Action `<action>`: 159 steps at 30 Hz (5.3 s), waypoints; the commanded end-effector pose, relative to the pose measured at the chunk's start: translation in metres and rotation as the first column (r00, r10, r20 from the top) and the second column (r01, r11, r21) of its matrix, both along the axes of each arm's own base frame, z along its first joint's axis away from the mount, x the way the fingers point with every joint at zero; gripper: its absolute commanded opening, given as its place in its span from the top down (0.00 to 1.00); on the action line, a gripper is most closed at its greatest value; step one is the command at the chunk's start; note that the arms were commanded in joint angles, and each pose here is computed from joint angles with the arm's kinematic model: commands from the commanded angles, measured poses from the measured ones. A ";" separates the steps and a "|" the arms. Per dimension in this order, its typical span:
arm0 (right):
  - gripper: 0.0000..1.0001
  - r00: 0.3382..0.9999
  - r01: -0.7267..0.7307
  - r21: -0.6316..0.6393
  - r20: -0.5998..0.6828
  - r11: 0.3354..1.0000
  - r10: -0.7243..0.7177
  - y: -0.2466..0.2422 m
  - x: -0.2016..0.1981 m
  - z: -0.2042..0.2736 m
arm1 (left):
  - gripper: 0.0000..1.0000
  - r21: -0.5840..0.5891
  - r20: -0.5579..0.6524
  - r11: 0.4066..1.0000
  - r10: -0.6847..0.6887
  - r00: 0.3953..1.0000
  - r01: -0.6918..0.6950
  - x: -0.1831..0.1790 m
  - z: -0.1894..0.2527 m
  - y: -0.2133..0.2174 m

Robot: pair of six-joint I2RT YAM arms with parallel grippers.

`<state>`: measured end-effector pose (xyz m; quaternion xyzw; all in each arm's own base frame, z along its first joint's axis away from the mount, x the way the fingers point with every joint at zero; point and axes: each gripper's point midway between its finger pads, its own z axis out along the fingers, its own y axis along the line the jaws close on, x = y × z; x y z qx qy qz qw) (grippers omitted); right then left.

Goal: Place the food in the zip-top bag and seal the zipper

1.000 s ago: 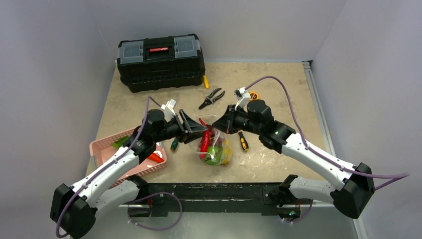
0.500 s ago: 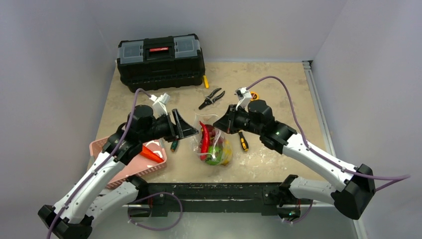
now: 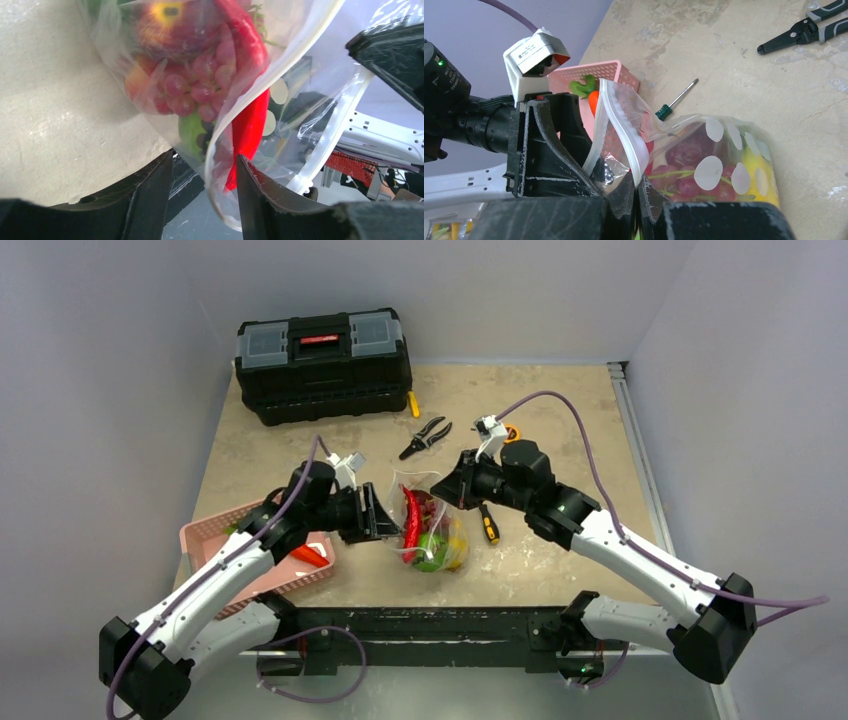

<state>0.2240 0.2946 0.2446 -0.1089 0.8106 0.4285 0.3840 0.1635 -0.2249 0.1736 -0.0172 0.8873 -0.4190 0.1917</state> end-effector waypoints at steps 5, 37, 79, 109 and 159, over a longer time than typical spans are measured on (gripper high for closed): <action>1.00 0.993 -0.051 0.034 0.105 0.998 0.048 0.007 0.003 0.034 | 0.79 -0.111 0.103 0.992 -0.045 0.994 0.056 0.008 0.031 -0.019; 0.20 0.845 -0.347 -0.070 0.409 0.935 0.344 0.017 -0.069 0.039 | 1.00 -0.246 0.127 0.960 0.165 0.978 -0.130 0.026 0.065 -0.014; 1.00 0.684 -0.222 -0.232 0.655 0.947 0.321 0.013 -0.088 0.009 | 0.51 -0.035 0.611 0.991 -0.078 0.788 0.126 -0.017 0.129 0.026; 1.00 0.707 -0.318 -0.219 0.594 0.922 0.385 0.023 -0.103 0.000 | 0.31 0.697 0.658 0.297 -0.629 -0.415 0.653 -0.065 0.103 -0.066; 1.00 0.750 -0.239 0.028 0.641 0.971 0.166 0.004 -0.096 0.011 | 1.00 0.360 0.780 0.696 -0.589 0.209 0.621 -0.041 0.098 -0.073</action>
